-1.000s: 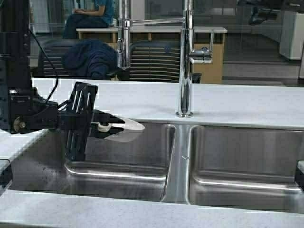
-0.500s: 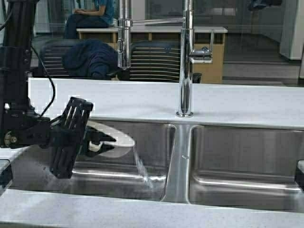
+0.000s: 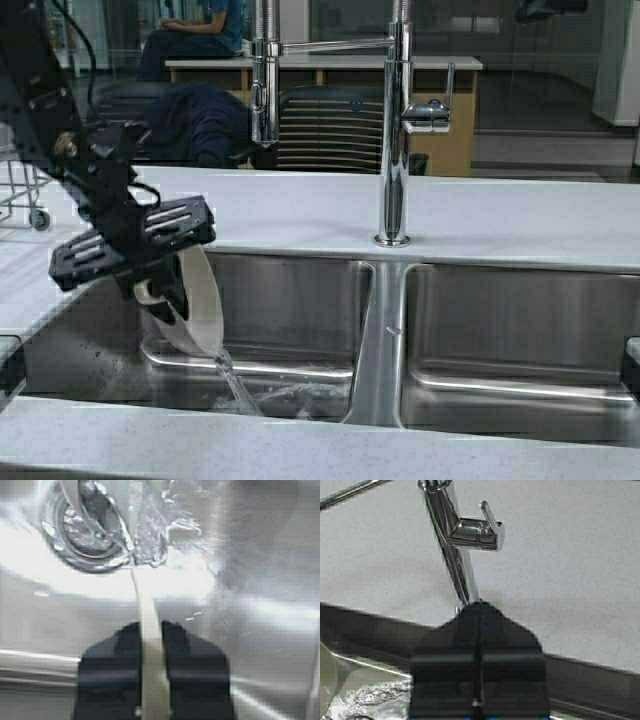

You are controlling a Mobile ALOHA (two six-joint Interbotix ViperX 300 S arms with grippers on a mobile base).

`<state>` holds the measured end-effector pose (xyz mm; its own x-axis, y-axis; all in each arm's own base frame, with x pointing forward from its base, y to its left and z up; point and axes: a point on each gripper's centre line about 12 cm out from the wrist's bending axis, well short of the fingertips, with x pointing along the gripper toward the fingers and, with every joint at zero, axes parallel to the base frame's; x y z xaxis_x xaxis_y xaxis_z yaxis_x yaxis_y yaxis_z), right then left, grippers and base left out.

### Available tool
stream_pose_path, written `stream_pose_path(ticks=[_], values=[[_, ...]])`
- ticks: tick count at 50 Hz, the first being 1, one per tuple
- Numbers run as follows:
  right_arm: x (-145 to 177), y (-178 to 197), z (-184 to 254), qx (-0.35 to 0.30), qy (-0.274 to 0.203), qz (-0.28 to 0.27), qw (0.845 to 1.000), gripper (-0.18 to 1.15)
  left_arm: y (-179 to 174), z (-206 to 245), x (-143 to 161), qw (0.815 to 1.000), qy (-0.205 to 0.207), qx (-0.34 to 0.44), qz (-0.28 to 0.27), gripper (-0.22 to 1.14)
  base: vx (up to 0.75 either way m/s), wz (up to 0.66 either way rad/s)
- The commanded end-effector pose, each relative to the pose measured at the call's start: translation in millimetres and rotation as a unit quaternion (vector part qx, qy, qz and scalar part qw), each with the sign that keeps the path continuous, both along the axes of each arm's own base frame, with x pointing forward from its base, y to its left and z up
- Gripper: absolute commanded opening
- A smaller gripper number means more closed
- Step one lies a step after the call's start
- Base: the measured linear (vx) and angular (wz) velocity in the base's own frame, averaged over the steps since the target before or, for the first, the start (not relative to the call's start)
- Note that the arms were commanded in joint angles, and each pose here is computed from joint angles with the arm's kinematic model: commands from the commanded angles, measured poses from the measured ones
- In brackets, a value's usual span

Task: Wash the pan

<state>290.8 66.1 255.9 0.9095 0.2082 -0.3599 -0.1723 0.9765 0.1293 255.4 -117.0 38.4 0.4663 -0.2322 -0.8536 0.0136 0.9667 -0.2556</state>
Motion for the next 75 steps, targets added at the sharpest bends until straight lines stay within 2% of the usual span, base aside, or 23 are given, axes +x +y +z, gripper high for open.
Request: stream_pose_path(ticks=[1, 9, 24, 33, 42, 46, 54, 63, 75], values=[[0.0, 4.3, 9.4, 0.007, -0.019, 0.006, 1.000, 0.07, -6.0, 48.8, 21.9, 0.996, -0.018, 0.056, -0.060, 0.03, 0.00, 0.00], [-0.3, 5.7, 9.4, 0.008, -0.019, 0.008, 1.000, 0.07, 0.8, 85.0, 27.8, 0.985, -0.035, 0.127, -0.112, 0.03, 0.00, 0.00], [0.2, 5.8, 9.8, 0.012, -0.021, 0.007, 1.000, 0.07, 27.9, 141.8, 21.1, 0.960, -0.071, 0.239, -0.126, 0.03, 0.00, 0.00], [-0.4, 6.1, 9.7, 0.012, -0.021, 0.008, 1.000, 0.07, 32.0, 167.1, 14.9, 0.958, -0.115, 0.235, -0.120, 0.03, 0.00, 0.00], [0.1, 5.8, 9.6, 0.013, -0.021, 0.007, 1.000, 0.07, 31.4, 163.5, 13.1, 0.958, -0.118, 0.231, -0.125, 0.03, 0.00, 0.00], [0.1, 5.8, 9.6, 0.012, -0.022, 0.007, 1.000, 0.07, 28.9, 150.0, 12.0, 0.960, -0.108, 0.222, -0.132, 0.03, 0.00, 0.00], [1.4, 6.1, 7.1, 0.011, -0.019, 0.007, 1.000, 0.07, 19.4, 114.5, 10.1, 0.958, -0.057, 0.231, -0.160, 0.03, 0.00, 0.00], [1.5, 6.6, 6.8, 0.012, -0.018, 0.008, 1.000, 0.07, 5.8, 140.2, 14.9, 0.952, -0.103, 0.226, -0.177, 0.03, 0.00, 0.00], [1.7, 6.2, 6.8, 0.012, -0.018, 0.007, 1.000, 0.07, 17.3, 177.3, 13.1, 0.928, -0.137, 0.285, -0.199, 0.03, 0.00, 0.00]])
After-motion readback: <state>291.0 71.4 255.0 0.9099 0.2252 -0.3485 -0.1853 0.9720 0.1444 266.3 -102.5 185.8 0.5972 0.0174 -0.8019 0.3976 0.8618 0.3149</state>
